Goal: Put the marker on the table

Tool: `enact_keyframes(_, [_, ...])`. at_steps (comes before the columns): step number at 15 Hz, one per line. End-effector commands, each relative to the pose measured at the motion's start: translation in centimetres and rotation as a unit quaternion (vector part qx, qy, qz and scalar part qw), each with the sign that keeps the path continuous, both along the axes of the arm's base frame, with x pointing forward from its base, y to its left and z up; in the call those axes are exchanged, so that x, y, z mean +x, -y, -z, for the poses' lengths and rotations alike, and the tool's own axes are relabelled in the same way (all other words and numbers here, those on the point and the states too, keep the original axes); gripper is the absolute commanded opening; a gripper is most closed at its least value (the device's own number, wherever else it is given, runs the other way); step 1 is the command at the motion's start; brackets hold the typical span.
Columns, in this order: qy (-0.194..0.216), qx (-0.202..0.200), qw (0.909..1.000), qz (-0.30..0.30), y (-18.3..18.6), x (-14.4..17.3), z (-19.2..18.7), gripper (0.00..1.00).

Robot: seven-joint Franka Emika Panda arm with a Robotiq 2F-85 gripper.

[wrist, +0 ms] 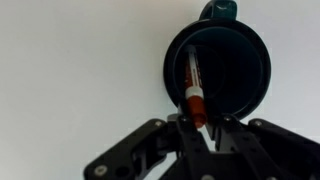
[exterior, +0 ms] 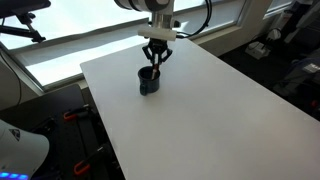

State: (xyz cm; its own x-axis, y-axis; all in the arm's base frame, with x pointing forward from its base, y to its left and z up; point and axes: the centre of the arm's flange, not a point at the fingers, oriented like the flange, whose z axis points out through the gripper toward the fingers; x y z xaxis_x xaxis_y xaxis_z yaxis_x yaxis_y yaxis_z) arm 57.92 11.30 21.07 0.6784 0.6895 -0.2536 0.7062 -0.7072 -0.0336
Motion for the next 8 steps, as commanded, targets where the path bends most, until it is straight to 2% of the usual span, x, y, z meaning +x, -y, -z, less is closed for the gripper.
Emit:
enact_keyframes(1, [0.004, -0.005, 1.0000, 0.000, 0.0, -0.9, -0.6, 0.05])
enact_keyframes(8, [0.012, -0.007, 0.9999, 0.003, 0.1, -1.1, -1.6, 0.05])
